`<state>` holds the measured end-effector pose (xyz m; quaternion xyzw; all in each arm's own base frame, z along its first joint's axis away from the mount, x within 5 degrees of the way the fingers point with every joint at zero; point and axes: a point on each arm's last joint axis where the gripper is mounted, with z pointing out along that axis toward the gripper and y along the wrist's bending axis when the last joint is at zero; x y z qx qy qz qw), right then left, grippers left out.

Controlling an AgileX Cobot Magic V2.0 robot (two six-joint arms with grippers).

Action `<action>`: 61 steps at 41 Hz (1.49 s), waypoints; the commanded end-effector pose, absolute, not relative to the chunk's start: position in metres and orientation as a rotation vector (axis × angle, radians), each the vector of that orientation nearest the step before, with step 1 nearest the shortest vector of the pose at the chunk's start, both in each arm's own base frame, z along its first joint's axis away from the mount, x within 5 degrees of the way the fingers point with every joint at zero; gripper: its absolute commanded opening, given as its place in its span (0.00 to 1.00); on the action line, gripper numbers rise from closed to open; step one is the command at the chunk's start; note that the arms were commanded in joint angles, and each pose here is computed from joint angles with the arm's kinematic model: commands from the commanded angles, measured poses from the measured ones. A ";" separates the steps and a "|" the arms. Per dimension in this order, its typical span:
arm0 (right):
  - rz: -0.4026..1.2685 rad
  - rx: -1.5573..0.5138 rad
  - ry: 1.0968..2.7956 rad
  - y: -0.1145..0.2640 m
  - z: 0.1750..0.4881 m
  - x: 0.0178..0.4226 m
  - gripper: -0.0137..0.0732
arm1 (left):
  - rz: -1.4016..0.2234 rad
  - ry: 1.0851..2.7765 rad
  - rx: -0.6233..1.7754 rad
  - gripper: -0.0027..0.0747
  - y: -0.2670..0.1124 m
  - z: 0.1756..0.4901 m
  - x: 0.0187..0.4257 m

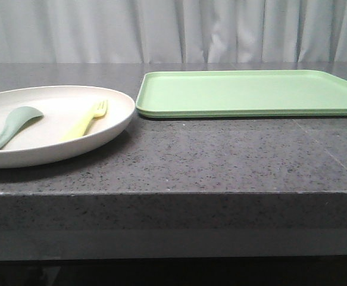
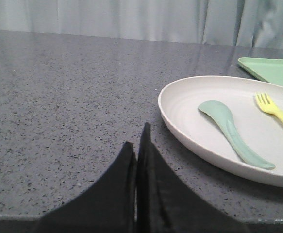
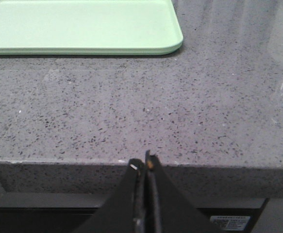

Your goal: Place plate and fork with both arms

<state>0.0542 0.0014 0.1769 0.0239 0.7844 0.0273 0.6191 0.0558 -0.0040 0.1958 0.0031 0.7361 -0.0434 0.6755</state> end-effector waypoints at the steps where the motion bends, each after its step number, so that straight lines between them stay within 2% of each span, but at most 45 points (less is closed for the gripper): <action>1: 0.047 0.051 1.706 0.001 0.186 0.054 0.08 | -0.107 1.553 -0.008 0.01 -0.004 0.204 0.055; 42: 0.047 0.050 1.694 0.001 0.187 0.055 0.08 | -0.107 1.553 -0.008 0.01 -0.004 0.204 0.055; 61: 0.076 0.081 1.506 0.000 0.204 0.055 0.08 | -0.107 1.504 -0.009 0.01 -0.003 0.208 0.055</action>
